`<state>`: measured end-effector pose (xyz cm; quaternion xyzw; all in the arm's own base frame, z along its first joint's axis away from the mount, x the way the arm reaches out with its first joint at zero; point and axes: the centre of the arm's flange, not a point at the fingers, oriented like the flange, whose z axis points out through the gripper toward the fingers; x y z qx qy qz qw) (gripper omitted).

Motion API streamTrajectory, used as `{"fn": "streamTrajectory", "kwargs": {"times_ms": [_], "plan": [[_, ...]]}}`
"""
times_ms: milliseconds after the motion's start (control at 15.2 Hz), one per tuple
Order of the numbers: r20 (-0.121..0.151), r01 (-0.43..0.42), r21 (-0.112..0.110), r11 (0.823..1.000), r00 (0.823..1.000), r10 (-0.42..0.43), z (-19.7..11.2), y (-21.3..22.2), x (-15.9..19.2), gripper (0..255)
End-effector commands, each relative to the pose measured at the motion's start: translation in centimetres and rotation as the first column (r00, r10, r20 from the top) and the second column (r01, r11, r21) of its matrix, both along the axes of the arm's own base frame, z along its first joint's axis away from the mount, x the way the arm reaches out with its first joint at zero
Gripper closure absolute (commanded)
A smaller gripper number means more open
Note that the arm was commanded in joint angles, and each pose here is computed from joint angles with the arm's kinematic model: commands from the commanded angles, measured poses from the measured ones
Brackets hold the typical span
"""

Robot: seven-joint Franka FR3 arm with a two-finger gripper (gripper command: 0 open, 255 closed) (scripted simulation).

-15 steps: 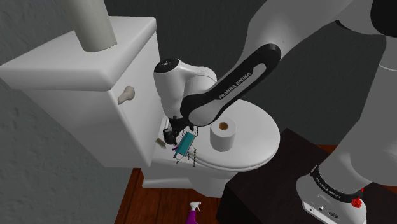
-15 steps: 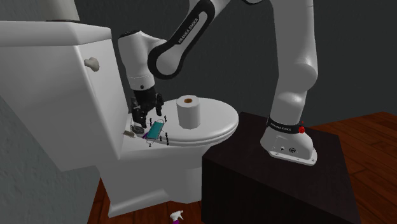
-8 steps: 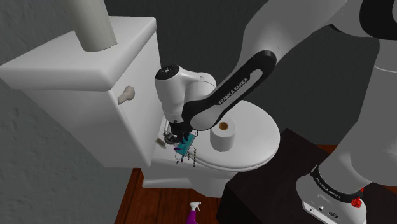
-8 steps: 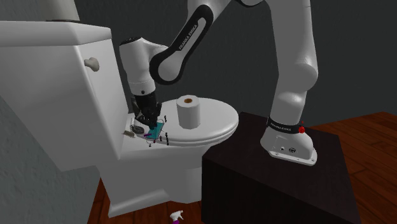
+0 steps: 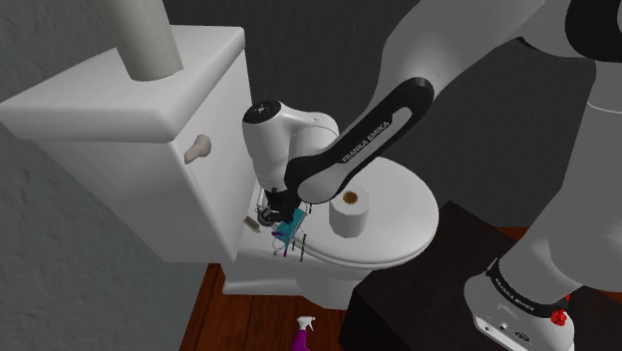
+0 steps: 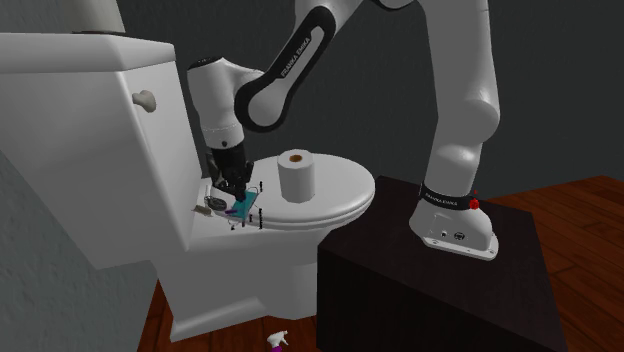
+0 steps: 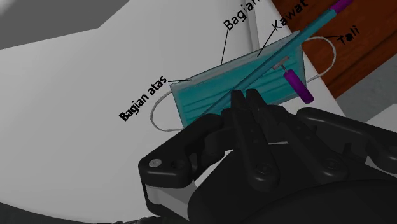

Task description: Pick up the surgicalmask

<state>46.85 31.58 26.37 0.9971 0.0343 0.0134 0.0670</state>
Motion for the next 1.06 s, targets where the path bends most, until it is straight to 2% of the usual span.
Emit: {"fn": "streamTrajectory", "kwargs": {"times_ms": [0,858,990], "plan": [[0.0,0.0,0.0,1.0,1.0,0.0,0.8,0.0,0.0,255],[0.0,0.0,0.0,1.0,1.0,0.0,7.7,0.0,0.0,255],[0.0,0.0,0.0,1.0,1.0,0.0,7.7,0.0,0.0,255]]}}
